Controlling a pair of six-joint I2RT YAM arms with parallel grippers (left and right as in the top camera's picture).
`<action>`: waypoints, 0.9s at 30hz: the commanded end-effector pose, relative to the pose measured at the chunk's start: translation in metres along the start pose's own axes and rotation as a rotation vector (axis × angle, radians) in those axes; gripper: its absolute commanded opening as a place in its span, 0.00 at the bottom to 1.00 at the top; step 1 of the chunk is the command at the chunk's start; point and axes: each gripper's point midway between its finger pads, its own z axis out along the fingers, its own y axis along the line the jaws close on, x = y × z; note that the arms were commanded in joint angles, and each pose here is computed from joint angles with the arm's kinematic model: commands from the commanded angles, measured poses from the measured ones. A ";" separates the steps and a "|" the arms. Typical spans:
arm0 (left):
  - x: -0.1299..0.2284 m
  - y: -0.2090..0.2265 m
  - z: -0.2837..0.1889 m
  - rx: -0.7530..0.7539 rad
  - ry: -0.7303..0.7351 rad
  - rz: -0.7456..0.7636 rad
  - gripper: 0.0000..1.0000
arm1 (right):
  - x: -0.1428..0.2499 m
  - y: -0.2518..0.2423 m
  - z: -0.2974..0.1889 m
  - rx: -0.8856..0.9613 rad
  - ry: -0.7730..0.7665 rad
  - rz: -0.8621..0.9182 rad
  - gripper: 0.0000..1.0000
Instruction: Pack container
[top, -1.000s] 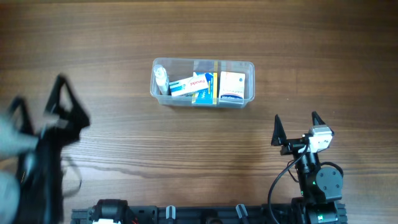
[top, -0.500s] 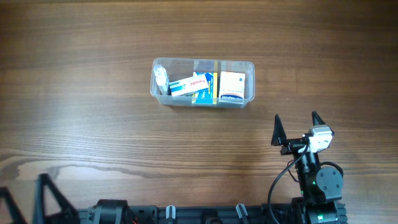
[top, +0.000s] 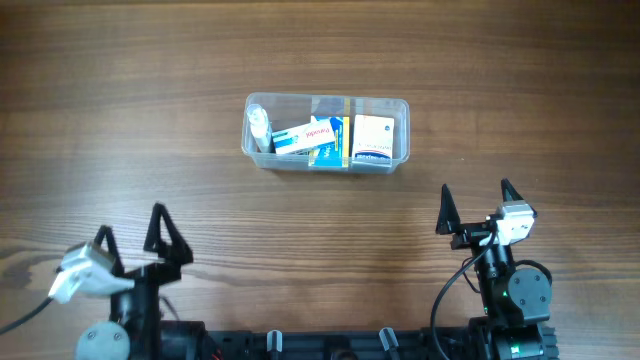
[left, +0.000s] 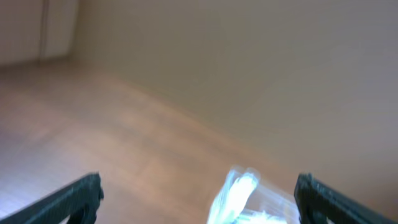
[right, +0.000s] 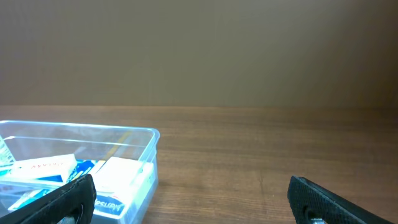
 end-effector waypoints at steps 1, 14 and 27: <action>0.034 -0.010 0.037 0.120 -0.035 0.022 1.00 | -0.002 0.004 0.000 -0.023 -0.008 -0.009 1.00; 0.131 0.001 0.065 0.230 0.116 0.256 1.00 | -0.001 0.004 0.000 -0.023 -0.008 -0.009 1.00; 0.130 0.001 0.065 0.230 0.110 0.274 1.00 | -0.001 0.004 0.000 -0.023 -0.008 -0.009 1.00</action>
